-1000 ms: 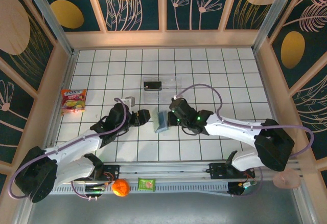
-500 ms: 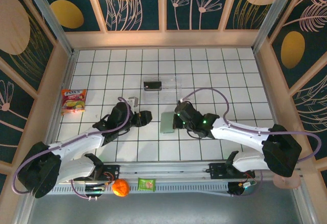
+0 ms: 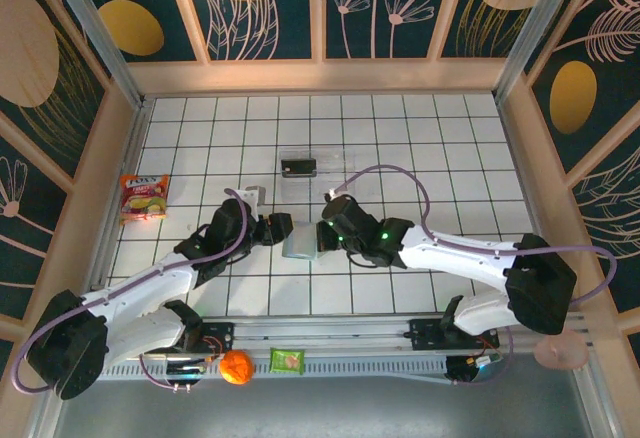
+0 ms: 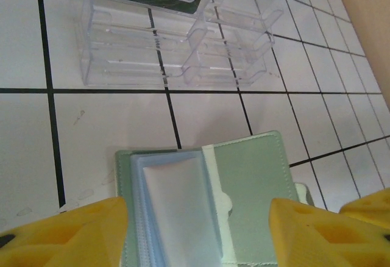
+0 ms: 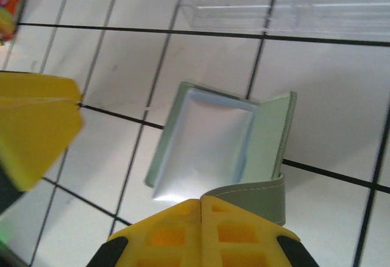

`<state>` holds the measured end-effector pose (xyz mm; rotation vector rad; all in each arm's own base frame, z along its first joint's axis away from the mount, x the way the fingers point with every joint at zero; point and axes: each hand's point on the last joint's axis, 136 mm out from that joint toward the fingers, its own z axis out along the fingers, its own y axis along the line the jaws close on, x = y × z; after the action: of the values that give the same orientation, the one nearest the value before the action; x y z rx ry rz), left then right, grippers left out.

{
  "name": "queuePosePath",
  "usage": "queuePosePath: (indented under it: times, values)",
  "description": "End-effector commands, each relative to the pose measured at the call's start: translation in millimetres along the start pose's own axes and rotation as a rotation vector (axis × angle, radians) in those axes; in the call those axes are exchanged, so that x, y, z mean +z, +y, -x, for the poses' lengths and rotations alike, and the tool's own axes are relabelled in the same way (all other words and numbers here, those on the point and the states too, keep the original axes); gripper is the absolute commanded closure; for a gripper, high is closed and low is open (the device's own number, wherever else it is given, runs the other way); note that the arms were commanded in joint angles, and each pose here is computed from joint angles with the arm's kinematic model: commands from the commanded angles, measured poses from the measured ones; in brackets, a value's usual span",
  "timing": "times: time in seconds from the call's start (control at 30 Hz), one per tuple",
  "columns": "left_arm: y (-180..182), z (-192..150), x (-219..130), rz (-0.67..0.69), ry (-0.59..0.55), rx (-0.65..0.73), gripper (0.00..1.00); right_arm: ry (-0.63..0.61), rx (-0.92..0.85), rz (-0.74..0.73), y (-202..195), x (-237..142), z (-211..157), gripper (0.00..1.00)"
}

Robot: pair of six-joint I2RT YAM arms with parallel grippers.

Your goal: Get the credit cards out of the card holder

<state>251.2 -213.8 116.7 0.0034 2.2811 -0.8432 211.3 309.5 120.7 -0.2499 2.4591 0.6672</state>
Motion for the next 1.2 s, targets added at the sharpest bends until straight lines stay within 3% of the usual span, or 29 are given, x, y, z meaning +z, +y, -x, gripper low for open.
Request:
queuePosePath:
  times: [0.0,0.23,0.47,0.6,0.73,0.97,1.07,1.17]
  values:
    - [1,-7,6,-0.008,0.036,0.013,0.41,-0.001,0.056,-0.151,-52,3,-12,1.00]
    - [5,-19,21,-0.014,0.083,-0.006,0.55,0.036,0.162,-0.281,-123,14,-40,1.00]
    - [24,-30,30,0.068,0.116,-0.023,0.65,0.004,0.138,-0.273,-122,16,-31,0.97]
    - [27,-20,24,0.096,0.066,-0.021,0.55,-0.059,0.078,-0.203,-97,-3,-8,0.67]
    - [29,-8,19,0.124,0.014,-0.011,0.49,-0.106,0.051,-0.208,-88,-23,9,0.50]
    - [33,10,8,0.166,-0.073,-0.004,0.36,-0.194,-0.062,-0.093,-35,-54,36,0.42]
    - [41,17,-1,0.206,-0.109,-0.013,0.32,-0.128,-0.146,-0.006,3,-38,31,0.42]
    - [54,20,-10,0.223,-0.128,-0.054,0.29,-0.045,-0.237,-0.030,25,-6,17,0.41]
